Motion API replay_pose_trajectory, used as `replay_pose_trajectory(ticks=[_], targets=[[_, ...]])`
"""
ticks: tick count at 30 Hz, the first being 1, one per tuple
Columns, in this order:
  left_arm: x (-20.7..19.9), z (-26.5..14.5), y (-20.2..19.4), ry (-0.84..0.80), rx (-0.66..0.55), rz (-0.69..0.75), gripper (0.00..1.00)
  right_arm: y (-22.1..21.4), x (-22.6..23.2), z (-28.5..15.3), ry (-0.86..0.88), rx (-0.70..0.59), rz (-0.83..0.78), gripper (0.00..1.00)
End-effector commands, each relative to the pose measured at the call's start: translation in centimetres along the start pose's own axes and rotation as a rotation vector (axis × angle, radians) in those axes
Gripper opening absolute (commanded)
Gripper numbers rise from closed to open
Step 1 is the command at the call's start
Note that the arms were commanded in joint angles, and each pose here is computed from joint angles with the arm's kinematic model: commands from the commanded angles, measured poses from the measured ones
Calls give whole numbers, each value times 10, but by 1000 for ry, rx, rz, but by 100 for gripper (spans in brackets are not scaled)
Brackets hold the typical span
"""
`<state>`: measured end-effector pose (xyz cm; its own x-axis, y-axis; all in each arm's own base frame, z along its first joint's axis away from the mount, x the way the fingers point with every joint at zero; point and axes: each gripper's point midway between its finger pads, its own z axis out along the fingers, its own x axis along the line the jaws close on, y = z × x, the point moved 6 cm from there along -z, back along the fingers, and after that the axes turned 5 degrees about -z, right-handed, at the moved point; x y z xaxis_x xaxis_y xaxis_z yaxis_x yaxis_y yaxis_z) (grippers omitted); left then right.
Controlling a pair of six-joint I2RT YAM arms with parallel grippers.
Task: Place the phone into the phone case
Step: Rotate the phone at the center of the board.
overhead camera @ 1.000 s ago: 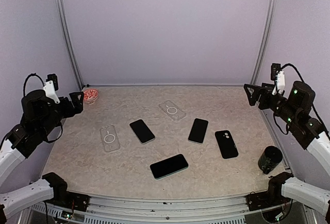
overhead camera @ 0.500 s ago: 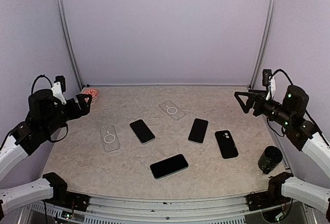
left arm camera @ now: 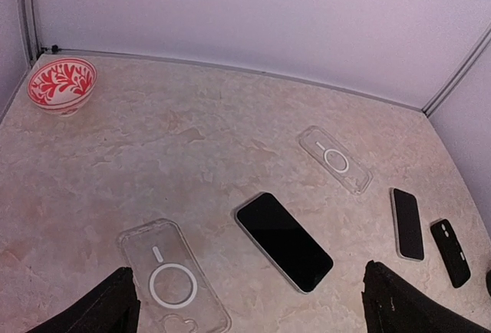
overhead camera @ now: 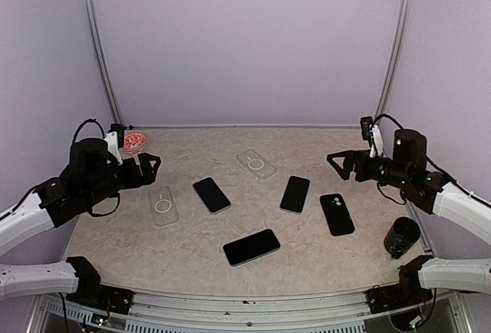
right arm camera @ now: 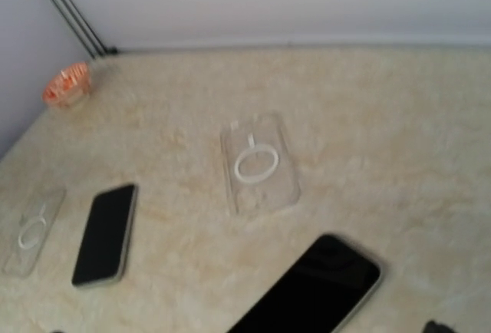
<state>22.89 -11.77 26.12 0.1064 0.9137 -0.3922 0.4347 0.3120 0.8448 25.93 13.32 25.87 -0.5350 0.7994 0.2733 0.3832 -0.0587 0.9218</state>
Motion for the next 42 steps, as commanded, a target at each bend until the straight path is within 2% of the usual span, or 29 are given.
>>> replay_pose_trajectory(ticks=[1, 8, 14, 25, 32, 42], targets=[[-6, 11, -15, 4, 29, 5, 99, -9, 1, 16, -54, 71, 4, 100], [-20, 24, -38, -9, 90, 39, 99, -33, 6, 38, -126, 197, -25, 100], [-29, 31, -56, -40, 133, 52, 99, -51, 22, 56, -107, 292, -90, 100], [-44, 39, -91, -99, 227, 105, 99, -100, 68, 72, 27, 494, -317, 100], [-49, 47, -111, -128, 285, 155, 99, -132, 83, 73, 19, 616, -475, 100], [-69, 58, -141, -232, 375, 188, 99, -164, 99, 70, 38, 710, -618, 100]])
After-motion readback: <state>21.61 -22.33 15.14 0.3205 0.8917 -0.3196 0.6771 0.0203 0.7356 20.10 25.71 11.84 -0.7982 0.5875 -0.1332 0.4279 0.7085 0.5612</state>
